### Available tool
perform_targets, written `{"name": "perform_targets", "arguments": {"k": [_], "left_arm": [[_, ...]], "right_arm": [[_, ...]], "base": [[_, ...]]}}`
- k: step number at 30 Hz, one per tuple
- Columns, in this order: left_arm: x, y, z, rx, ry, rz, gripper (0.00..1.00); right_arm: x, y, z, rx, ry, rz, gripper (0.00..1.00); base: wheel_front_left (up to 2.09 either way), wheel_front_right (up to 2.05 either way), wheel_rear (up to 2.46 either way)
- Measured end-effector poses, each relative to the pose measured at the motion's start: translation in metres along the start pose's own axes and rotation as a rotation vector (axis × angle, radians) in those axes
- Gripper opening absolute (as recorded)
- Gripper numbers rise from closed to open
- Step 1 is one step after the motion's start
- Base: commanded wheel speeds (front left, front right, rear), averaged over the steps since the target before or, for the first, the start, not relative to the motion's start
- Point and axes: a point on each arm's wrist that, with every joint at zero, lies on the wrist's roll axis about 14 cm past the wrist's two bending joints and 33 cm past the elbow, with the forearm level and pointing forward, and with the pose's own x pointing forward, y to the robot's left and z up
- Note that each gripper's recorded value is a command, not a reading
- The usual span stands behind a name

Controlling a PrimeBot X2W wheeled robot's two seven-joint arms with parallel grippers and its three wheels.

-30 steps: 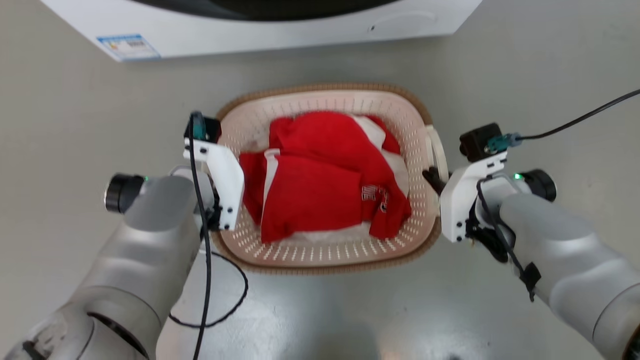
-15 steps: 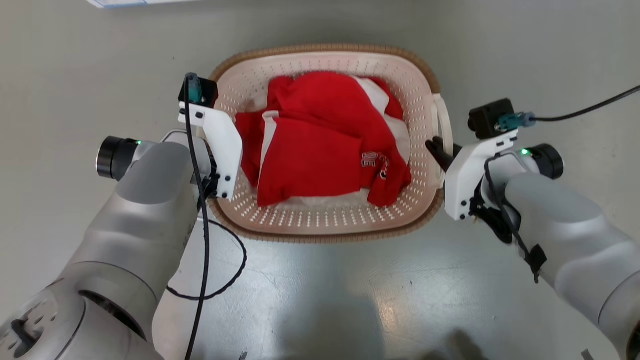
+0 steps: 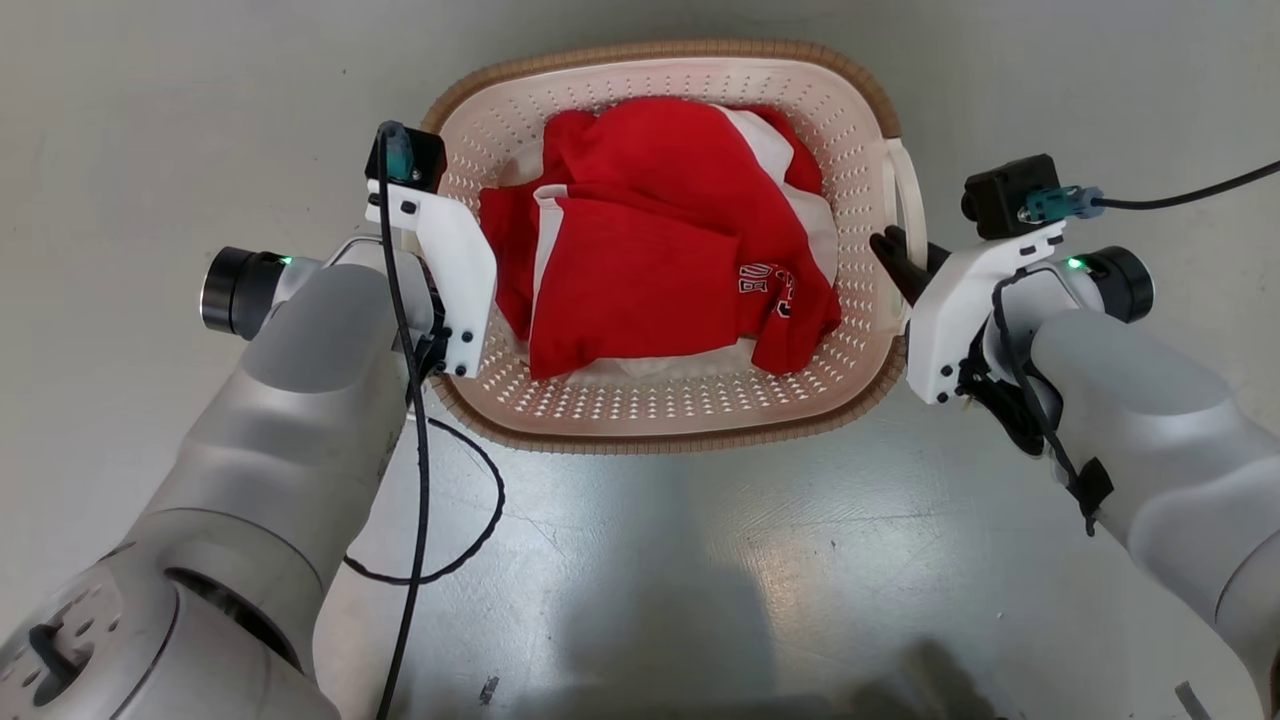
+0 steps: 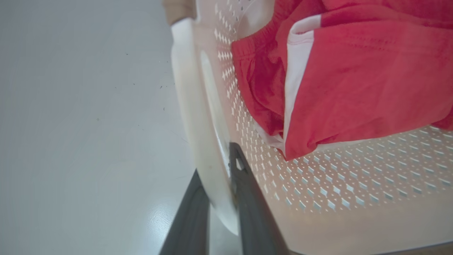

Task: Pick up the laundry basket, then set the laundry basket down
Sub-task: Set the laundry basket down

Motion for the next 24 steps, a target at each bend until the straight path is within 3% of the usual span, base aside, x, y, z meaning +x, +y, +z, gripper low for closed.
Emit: {"name": "perform_targets", "arguments": {"k": [24], "left_arm": [[0.013, -0.003, 0.013, 0.013, -0.061, 0.001, 0.0]], "right_arm": [[0.012, -0.014, -0.004, -0.005, -0.014, -0.019, 0.0]], "base": [[0.0, 0.0, 0.0]]}}
